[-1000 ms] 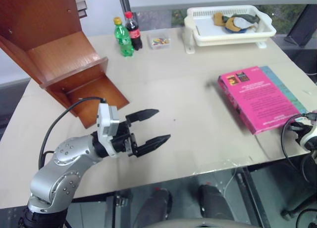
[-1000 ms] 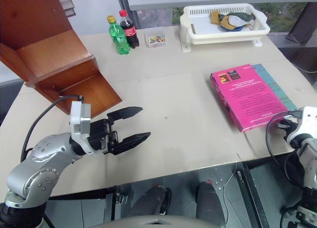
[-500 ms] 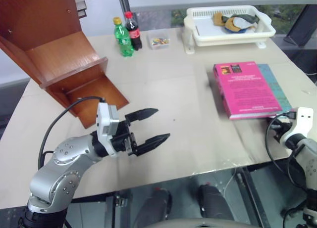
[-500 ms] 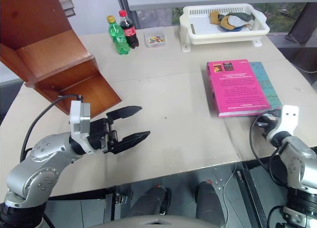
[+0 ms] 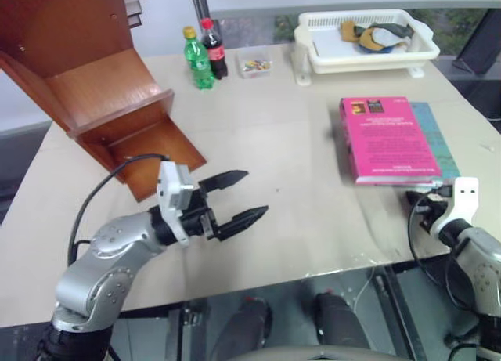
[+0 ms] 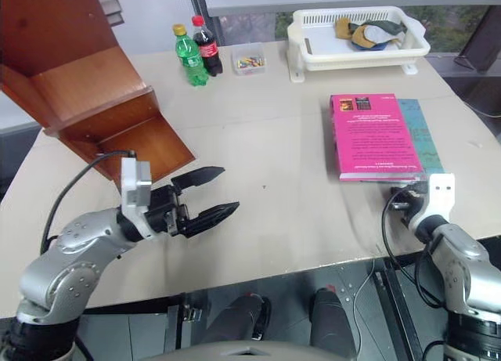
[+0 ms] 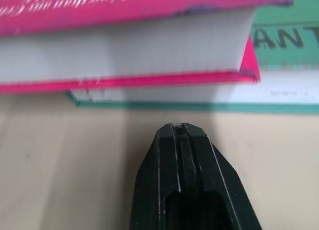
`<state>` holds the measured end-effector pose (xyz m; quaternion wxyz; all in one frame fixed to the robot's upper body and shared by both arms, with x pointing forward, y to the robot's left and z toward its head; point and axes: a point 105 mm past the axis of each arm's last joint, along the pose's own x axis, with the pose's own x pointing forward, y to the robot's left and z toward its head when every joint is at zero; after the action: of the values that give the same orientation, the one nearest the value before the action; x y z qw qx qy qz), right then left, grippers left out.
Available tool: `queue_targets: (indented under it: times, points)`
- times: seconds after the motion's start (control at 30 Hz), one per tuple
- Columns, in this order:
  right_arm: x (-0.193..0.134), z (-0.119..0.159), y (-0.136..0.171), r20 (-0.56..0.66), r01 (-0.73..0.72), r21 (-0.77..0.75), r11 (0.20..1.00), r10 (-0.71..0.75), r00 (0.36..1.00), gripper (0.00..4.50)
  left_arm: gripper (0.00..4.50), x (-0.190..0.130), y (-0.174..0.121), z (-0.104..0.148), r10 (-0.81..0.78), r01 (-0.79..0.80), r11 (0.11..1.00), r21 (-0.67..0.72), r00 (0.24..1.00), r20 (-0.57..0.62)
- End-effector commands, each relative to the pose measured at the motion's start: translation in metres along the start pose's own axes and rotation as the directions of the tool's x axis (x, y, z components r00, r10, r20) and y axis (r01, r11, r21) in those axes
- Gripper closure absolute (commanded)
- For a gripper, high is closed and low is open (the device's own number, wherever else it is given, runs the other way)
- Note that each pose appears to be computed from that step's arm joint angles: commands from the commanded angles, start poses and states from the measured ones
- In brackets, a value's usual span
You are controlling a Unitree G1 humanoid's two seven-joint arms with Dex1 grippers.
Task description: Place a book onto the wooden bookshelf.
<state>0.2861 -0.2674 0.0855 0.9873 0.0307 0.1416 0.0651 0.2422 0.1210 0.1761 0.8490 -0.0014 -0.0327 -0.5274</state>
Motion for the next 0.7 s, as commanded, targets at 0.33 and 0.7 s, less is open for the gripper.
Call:
queue_targets:
  times: [0.33, 0.7]
  points:
    - [-0.026, 0.024, -0.067, 0.088, 0.389, -0.137, 0.911, -0.38, 0.921, 4.45, 0.0, 0.014, 0.005, 0.006, -0.056, 0.055, 0.998, 0.026, 0.998, 0.039]
    - [0.027, 0.043, -0.09, 0.122, 0.37, -0.119, 0.921, -0.357, 0.926, 4.45, 0.0, 0.01, 0.006, 0.009, -0.02, 0.018, 0.999, 0.049, 0.999, 0.042]
